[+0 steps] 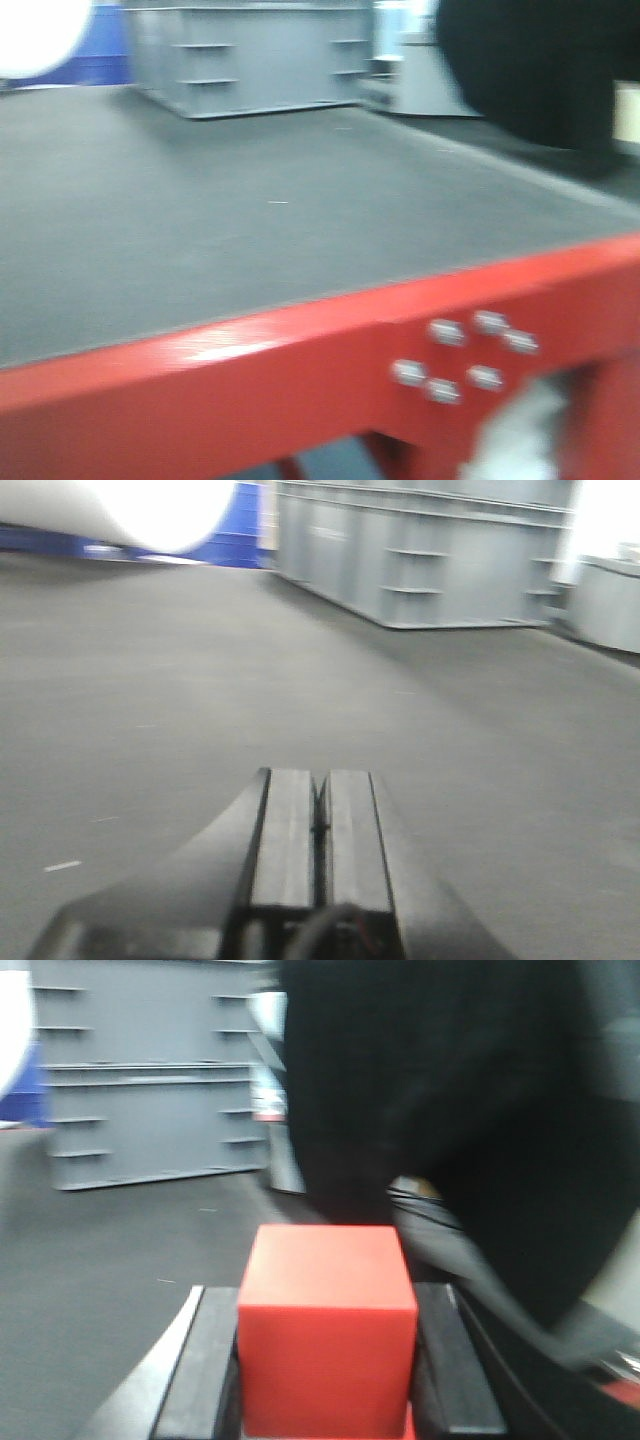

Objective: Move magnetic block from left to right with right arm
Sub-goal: 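Turn and drive to the carpeted area near the grey crates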

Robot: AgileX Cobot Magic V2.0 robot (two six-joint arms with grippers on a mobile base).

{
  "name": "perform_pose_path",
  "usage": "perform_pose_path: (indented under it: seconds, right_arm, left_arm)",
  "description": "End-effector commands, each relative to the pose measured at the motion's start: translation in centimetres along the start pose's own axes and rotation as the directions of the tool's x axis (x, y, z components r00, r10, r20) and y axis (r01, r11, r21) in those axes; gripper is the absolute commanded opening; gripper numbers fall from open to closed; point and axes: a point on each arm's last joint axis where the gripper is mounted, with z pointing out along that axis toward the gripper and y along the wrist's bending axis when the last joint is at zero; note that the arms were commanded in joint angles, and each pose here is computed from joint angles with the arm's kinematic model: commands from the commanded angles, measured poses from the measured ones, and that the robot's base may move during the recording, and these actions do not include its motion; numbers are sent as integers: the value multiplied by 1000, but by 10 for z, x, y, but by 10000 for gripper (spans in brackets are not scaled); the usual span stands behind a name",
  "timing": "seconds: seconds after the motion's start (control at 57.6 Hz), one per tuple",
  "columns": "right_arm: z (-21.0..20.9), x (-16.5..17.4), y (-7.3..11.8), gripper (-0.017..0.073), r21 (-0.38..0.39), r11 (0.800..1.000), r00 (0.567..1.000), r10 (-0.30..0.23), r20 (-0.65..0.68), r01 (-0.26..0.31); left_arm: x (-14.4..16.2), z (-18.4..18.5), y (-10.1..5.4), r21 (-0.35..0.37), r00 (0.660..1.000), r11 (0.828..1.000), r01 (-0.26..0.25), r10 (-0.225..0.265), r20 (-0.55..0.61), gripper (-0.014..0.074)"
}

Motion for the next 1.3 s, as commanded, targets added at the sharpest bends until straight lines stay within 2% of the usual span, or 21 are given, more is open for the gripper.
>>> perform_pose_path:
  seconds: [0.0,1.284]
  right_arm:
    - [0,-17,0,294,7,1000,994,-21,109,20]
    - [0,-17,0,294,7,1000,994,-21,109,20]
  left_arm:
    - [-6,-1,0,2,996,1000,10,-10,92,-117]
    - [-6,-1,0,2,996,1000,10,-10,92,-117]
